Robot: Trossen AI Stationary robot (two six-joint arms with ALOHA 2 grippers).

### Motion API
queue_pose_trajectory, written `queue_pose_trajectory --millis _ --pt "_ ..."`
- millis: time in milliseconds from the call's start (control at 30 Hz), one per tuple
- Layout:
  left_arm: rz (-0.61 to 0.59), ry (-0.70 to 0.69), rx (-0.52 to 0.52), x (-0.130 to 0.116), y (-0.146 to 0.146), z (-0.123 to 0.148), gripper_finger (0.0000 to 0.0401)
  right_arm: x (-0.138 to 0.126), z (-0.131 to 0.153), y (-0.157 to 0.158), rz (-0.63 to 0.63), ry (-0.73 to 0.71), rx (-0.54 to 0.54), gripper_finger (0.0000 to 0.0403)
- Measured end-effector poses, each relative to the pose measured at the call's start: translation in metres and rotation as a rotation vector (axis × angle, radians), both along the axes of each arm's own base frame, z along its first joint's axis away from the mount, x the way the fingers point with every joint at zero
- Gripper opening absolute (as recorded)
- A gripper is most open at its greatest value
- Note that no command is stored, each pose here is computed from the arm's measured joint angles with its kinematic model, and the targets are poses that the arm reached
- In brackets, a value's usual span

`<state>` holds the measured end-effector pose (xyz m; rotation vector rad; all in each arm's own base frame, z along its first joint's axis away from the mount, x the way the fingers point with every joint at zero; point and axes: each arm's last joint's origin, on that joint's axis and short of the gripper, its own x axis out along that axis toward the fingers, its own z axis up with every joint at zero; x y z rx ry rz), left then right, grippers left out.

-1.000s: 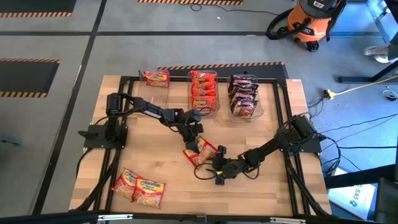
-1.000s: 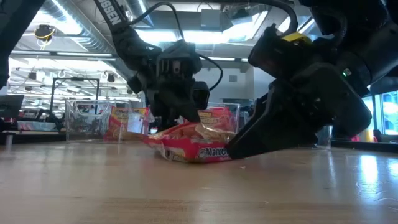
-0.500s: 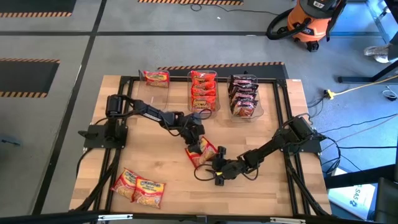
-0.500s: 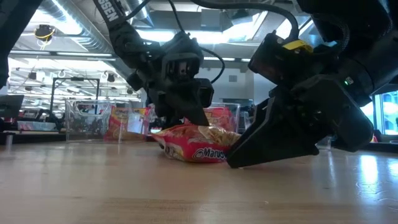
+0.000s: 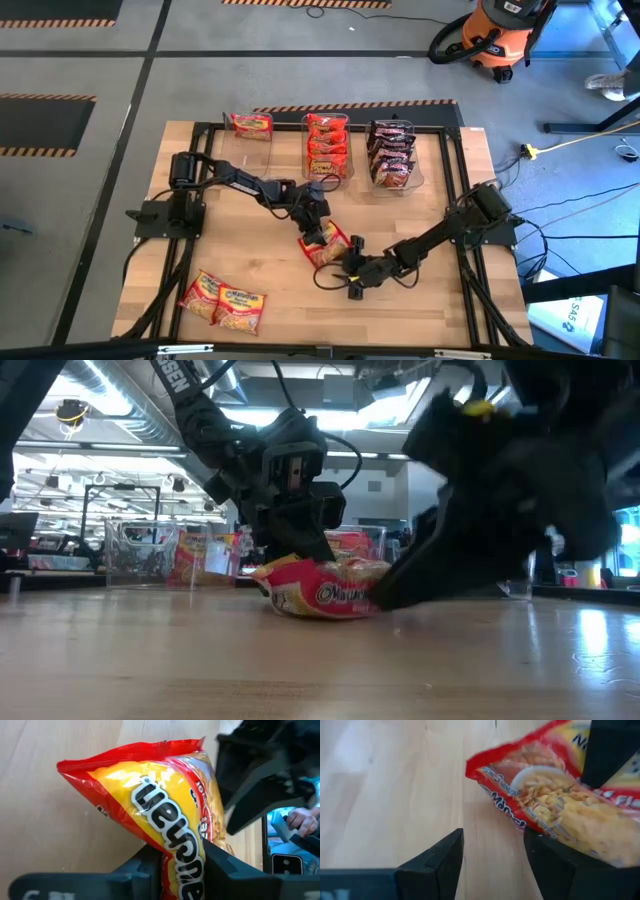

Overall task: Sort Maruchan noodles
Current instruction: Put the red noodle pack into the left transparent bin

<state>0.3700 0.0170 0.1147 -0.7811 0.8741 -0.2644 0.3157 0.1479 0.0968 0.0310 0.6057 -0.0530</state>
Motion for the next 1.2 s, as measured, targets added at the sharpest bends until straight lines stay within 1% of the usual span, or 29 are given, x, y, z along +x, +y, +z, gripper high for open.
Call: queue_pose_trajectory --millis 100,167,267,400,500,567,667,733,800,867,933,1000,1100,1167,1200 --pt "-0.006 -0.011 0.012 0.0 0.0 0.001 0.0078 -0.003 0.011 -0.001 0.0 0.007 0.001 0.0209" --pt "-0.015 -0.031 0.038 0.0 0.0 0.004 0.0067 -0.005 0.017 -0.002 0.002 0.019 0.004 0.0209" --pt "-0.045 -0.072 0.078 -0.001 -0.002 0.013 0.0047 -0.008 0.028 -0.003 0.031 0.029 0.033 0.0209" --pt "-0.074 -0.124 0.13 -0.003 -0.002 0.024 0.0023 -0.014 0.044 -0.006 0.023 0.052 0.065 0.0209" --pt "-0.083 -0.145 0.153 -0.005 -0.002 0.032 0.0012 -0.021 0.055 -0.008 0.025 0.076 0.089 0.0209" --pt "-0.087 -0.132 0.173 -0.008 -0.003 0.037 0.0009 -0.024 0.062 -0.01 0.029 0.087 0.102 0.0209" --pt "-0.093 -0.108 0.226 -0.016 -0.006 0.047 0.0008 -0.033 0.07 -0.013 0.039 0.142 0.111 0.0209" --pt "-0.096 -0.084 0.265 -0.025 -0.01 0.06 0.0008 -0.043 0.074 -0.017 0.034 0.226 0.153 0.0209" --pt "-0.103 -0.052 0.316 -0.038 -0.014 0.076 0.0008 -0.054 0.078 -0.021 -0.009 0.312 0.194 0.0209" --pt "-0.096 -0.037 0.388 -0.054 -0.017 0.095 0.0008 -0.062 0.082 -0.023 -0.047 0.356 0.205 0.0209" --pt "-0.065 -0.019 0.485 -0.071 -0.015 0.114 0.0007 -0.064 0.084 -0.025 -0.076 0.341 0.182 0.0209" --pt "-0.037 -0.003 0.603 -0.09 -0.012 0.131 0.0007 -0.063 0.085 -0.026 -0.092 0.312 0.143 0.0209" --pt "0.005 0.008 0.816 -0.12 -0.002 0.156 0.0007 -0.06 0.085 -0.026 -0.111 0.276 0.124 0.0209" --pt "0.042 0.007 0.977 -0.137 0.007 0.171 0.0007 -0.059 0.084 -0.027 -0.125 0.271 0.107 0.0209" --pt "0.057 0.031 1.057 -0.146 0.013 0.176 0.0007 -0.059 0.083 -0.027 -0.127 0.27 0.102 0.0209"
